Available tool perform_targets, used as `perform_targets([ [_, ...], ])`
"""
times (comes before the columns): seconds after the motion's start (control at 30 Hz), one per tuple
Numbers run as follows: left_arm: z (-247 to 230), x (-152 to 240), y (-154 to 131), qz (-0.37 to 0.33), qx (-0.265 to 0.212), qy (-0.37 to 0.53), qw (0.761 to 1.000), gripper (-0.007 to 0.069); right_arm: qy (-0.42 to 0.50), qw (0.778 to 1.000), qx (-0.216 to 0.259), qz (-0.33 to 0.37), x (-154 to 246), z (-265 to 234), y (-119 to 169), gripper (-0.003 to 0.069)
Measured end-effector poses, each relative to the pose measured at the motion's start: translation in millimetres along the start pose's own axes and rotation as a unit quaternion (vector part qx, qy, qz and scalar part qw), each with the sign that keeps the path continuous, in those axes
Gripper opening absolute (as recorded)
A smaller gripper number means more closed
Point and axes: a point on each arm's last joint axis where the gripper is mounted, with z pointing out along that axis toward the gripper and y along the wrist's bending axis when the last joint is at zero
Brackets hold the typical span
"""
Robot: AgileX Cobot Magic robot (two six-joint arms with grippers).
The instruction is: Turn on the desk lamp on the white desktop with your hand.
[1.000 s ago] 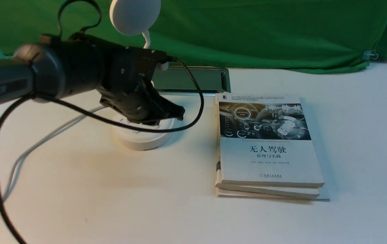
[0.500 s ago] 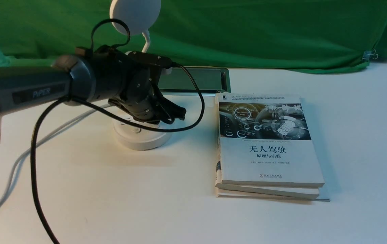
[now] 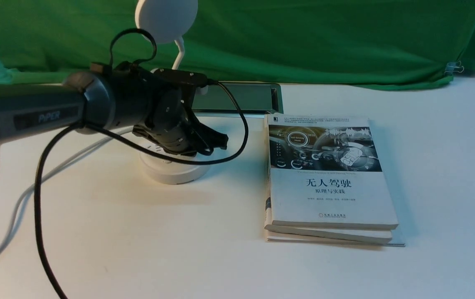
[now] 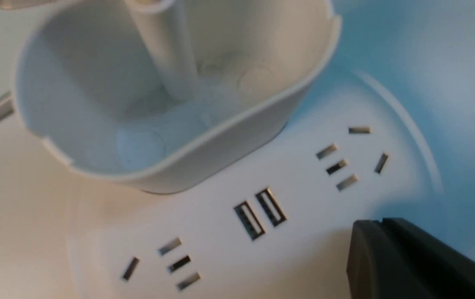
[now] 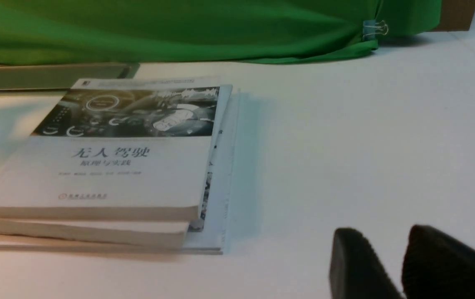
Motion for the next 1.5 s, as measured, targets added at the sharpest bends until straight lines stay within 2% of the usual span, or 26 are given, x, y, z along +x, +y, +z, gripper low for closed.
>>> perform_targets([
  [0.47, 1.2, 2.7, 0.5, -0.009, 0.003, -0.007, 1.000, 0.0029, 0.000, 1.000, 0.000, 0.000, 0.0, 0.0, 0.0, 0.0241],
  [0.67, -24.8, -4.1, -7.8, -0.006, 0.009, -0.016, 1.000, 0.0038, 0.000, 1.000, 0.000, 0.000, 0.0, 0.0, 0.0, 0.0241],
  [0.7, -45.5, -9.0, -16.6, -0.002, 0.019, -0.028, 0.999, 0.0039, 0.000, 1.000, 0.000, 0.000, 0.0, 0.0, 0.0, 0.0241],
  [0.8, -66.5, -7.8, -30.3, -0.003, 0.037, -0.021, 0.999, 0.0041, 0.000, 1.000, 0.000, 0.000, 0.0, 0.0, 0.0, 0.0241],
  [1.0, -81.1, 44.4, -66.4, 0.054, 0.098, 0.059, 0.992, 0.0041, 0.000, 1.000, 0.000, 0.000, 0.0, 0.0, 0.0, 0.0241],
  [1.03, -90.8, 66.8, -76.8, 0.074, 0.119, 0.078, 0.987, 0.0041, 0.000, 1.000, 0.000, 0.000, 0.0, 0.0, 0.0, 0.0241],
  [1.1, -102.2, 78.2, -81.1, 0.084, 0.130, 0.080, 0.985, 0.0041, 0.000, 1.000, 0.000, 0.000, 0.0, 0.0, 0.0, 0.0241],
  [1.27, -191.0, 105.9, -77.5, 0.105, 0.192, -0.031, 0.975, 0.0041, 0.000, 1.000, 0.000, 0.000, 0.0, 0.0, 0.0, 0.0241],
  [1.37, -242.0, 121.4, -60.1, 0.099, 0.226, -0.134, 0.960, 0.0041, 0.000, 1.000, 0.000, 0.000, 0.0, 0.0, 0.0, 0.0241],
  [1.5, -275.5, 151.3, -32.2, 0.081, 0.248, -0.249, 0.933, 0.0041, 0.000, 1.000, 0.000, 0.000, 0.0, 0.0, 0.0, 0.0241],
])
